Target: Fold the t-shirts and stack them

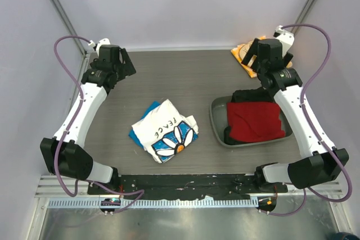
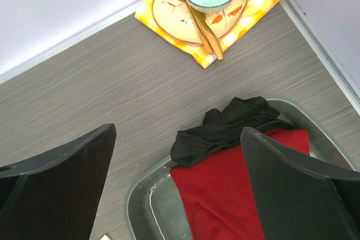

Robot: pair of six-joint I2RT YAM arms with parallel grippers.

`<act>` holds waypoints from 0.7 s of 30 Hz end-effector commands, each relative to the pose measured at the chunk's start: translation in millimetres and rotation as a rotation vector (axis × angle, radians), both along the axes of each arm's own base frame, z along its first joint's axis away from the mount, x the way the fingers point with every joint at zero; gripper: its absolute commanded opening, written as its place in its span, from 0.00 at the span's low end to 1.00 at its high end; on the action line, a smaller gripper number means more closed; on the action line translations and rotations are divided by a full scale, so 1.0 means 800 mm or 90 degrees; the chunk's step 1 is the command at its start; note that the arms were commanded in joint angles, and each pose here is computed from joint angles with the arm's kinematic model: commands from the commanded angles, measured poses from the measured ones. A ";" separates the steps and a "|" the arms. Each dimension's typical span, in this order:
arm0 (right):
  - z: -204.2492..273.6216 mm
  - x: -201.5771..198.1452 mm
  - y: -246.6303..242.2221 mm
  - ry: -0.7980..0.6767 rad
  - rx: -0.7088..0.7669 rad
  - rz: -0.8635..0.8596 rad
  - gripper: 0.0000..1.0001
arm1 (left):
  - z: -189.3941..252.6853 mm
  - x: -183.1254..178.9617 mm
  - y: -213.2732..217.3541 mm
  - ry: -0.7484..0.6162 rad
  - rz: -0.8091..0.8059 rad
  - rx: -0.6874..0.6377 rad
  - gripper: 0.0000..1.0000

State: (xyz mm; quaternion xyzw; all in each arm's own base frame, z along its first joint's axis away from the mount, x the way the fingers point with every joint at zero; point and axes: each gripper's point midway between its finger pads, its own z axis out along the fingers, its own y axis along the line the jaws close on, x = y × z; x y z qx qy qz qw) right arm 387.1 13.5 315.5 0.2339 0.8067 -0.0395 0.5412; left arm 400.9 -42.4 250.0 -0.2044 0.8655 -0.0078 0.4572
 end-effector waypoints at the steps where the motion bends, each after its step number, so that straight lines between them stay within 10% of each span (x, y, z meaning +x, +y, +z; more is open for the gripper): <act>1: -0.004 0.008 0.017 -0.007 0.018 0.037 1.00 | 0.025 -0.013 0.017 -0.032 0.034 0.013 1.00; 21: -0.111 -0.047 0.117 0.114 0.017 0.229 1.00 | -0.093 -0.116 -0.013 0.090 0.005 -0.099 1.00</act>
